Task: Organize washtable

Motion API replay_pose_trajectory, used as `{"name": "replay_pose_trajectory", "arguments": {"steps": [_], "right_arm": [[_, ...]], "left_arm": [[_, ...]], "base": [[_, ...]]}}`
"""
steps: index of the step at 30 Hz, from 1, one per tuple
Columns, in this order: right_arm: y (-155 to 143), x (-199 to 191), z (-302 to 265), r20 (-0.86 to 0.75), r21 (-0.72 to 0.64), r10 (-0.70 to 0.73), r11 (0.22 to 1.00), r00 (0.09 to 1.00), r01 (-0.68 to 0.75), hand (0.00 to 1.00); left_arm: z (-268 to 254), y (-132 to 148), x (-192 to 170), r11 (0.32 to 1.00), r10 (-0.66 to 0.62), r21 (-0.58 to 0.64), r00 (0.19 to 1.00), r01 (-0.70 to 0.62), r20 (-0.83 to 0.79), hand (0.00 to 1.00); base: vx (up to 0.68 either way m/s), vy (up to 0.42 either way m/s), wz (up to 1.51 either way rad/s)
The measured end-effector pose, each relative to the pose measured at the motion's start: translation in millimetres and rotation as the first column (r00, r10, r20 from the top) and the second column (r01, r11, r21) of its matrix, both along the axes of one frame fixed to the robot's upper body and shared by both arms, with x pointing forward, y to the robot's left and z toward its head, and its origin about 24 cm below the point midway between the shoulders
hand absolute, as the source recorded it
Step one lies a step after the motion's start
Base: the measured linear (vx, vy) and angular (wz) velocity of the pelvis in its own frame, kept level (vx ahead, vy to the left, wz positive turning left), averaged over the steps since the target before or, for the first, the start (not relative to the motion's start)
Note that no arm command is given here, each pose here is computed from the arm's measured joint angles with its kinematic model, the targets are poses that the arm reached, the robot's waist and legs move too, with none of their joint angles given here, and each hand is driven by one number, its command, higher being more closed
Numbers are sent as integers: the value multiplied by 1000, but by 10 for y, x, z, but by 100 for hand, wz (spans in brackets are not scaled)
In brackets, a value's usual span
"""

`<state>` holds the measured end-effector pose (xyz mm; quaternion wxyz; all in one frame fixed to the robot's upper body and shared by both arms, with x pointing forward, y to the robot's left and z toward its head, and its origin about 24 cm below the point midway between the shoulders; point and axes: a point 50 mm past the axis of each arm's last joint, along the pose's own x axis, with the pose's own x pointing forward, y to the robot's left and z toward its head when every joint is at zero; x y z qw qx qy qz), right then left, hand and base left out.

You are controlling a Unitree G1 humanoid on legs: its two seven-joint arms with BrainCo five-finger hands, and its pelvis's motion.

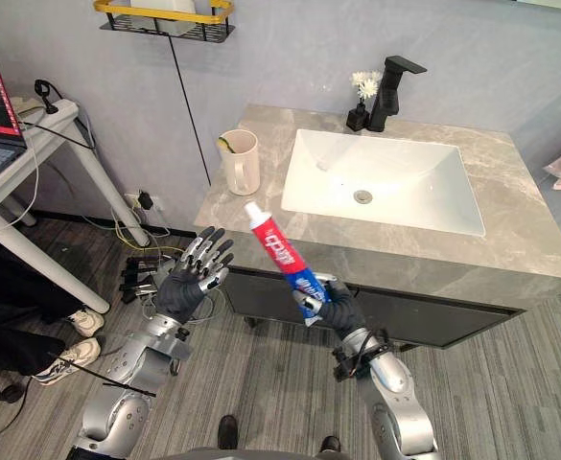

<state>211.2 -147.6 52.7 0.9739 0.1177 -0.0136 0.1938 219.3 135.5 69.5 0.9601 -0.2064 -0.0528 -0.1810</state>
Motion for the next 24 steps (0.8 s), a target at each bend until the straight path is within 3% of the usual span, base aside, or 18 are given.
{"name": "replay_pose_trajectory", "arguments": {"steps": [11, 24], "right_arm": [[-18, 11, 9, 3, 4, -28, 1000, 1000, 28, 100], [171, 3, 72, 33, 25, 57, 998, 998, -58, 100]], "left_arm": [[-41, -46, -23, 997, -53, -59, 998, 50, -41, 0], [-24, -359, -39, 972, -223, -83, 974, 219, -47, 0]], "base": [[0, 0, 0], [0, 0, 0]]}}
